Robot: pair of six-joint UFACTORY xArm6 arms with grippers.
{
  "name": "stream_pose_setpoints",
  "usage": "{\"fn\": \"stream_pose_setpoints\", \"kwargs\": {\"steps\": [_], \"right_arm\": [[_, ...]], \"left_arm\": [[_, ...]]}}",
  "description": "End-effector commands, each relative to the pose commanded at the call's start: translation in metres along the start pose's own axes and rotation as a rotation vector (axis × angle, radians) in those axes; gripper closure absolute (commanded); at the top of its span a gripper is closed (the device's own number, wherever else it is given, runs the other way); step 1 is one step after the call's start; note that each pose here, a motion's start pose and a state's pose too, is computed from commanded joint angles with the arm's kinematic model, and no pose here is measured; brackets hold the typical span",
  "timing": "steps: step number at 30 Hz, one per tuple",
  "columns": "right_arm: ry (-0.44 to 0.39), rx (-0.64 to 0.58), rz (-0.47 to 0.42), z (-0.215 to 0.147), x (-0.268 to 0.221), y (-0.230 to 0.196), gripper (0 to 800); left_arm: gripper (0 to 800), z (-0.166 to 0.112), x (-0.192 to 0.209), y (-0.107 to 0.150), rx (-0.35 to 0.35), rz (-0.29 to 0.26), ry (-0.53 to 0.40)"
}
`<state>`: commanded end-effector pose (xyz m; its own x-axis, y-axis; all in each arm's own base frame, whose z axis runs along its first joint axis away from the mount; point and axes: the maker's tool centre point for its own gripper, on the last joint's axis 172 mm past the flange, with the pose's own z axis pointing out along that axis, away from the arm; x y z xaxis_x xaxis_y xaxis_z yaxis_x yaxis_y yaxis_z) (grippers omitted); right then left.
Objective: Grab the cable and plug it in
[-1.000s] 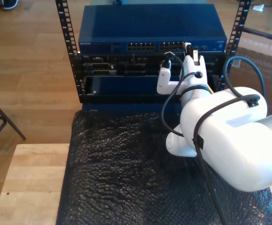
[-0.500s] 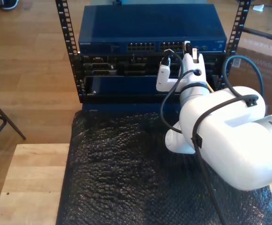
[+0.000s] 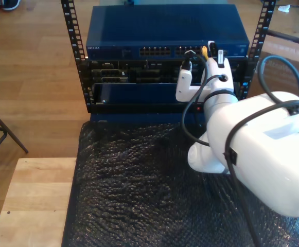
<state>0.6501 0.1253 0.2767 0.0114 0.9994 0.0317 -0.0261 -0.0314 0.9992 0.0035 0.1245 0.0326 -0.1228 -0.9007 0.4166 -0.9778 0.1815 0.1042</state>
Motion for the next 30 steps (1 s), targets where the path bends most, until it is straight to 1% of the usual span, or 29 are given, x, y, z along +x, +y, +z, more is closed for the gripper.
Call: {"fn": "stream_pose_setpoints", "kwargs": {"steps": [5, 13, 18, 22, 25, 27, 30], "right_arm": [[0.016, 0.112, -0.007, -0.02, -0.003, -0.016, 219], [0.025, 0.185, -0.005, -0.057, -0.016, -0.003, 142], [0.029, 0.285, 0.011, -0.076, -0.027, -0.005, 95], [-0.025, 0.356, 0.037, -0.083, -0.069, -0.004, 84], [-0.048, 0.414, 0.046, -0.087, -0.094, -0.004, 70], [-0.059, 0.44, 0.014, -0.088, -0.114, 0.002, 67], [-0.078, 0.491, -0.034, -0.092, -0.147, 0.007, 11]], "left_arm": [[0, 0.0, 0.0, 0.0, 0.0, 0.0, 0.0], [0, 0.0, 0.0, 0.0, 0.0, 0.0, 0.0], [0, 0.0, 0.0, 0.0, 0.0, 0.0, 0.0], [0, 0.0, 0.0, 0.0, 0.0, 0.0, 0.0], [0, 0.0, 0.0, 0.0, 0.0, 0.0, 0.0], [0, 0.0, 0.0, 0.0, 0.0, 0.0, 0.0], [0, 0.0, 0.0, 0.0, 0.0, 0.0, 0.0]]}}
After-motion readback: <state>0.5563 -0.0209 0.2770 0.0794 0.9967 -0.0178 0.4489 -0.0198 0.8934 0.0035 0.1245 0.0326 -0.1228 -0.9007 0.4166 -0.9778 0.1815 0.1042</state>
